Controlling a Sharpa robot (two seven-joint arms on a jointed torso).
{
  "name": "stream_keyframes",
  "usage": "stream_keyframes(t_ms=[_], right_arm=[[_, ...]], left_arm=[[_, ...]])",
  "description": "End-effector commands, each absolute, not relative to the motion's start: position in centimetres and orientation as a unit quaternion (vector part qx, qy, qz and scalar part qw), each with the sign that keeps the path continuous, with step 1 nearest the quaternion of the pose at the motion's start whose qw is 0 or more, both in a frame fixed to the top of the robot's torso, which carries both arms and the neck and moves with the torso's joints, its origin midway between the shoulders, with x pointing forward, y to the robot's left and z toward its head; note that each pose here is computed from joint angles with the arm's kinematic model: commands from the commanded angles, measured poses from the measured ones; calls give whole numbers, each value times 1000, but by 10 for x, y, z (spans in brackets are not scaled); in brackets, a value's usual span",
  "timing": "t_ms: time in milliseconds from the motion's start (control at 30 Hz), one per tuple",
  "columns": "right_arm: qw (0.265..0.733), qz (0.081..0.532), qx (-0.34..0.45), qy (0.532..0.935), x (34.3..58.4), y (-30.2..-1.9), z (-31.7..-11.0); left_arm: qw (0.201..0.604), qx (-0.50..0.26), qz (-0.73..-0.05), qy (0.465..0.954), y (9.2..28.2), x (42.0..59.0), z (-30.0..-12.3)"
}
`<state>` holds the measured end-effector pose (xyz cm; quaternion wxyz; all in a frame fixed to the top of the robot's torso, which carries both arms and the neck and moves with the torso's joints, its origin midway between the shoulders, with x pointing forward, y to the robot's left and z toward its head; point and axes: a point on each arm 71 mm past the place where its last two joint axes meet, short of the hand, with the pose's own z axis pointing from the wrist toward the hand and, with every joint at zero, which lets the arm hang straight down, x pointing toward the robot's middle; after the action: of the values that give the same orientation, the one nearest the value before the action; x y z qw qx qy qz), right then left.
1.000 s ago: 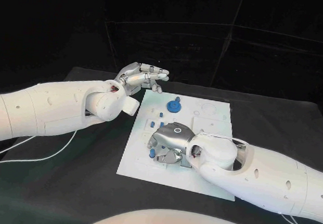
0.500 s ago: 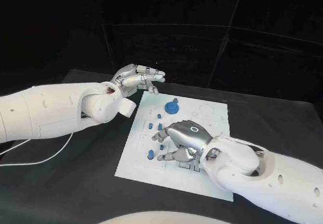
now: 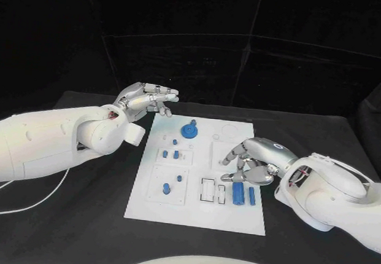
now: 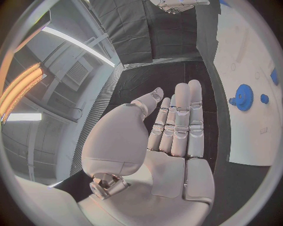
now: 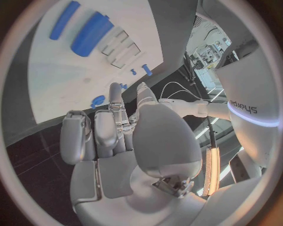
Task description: Assemble the parts on the task board
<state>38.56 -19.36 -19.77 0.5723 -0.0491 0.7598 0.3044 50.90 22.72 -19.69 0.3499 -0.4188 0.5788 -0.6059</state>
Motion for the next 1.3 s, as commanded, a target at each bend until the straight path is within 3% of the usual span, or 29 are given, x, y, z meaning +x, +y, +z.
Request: stream_keyframes(t_ms=[33, 333, 700, 1300], right_arm=[[542, 232, 45, 807, 386, -216, -206], [543, 172, 60, 820, 385, -237, -212], [535, 169, 26, 828, 381, -218, -235], [517, 166, -15, 840, 376, -198, -254]], left_arm=[[346, -417, -610, 578, 226, 508, -195], [344, -417, -609, 580, 226, 506, -198], [344, -418, -607, 581, 227, 506, -199], [347, -420, -604, 582, 231, 507, -200]])
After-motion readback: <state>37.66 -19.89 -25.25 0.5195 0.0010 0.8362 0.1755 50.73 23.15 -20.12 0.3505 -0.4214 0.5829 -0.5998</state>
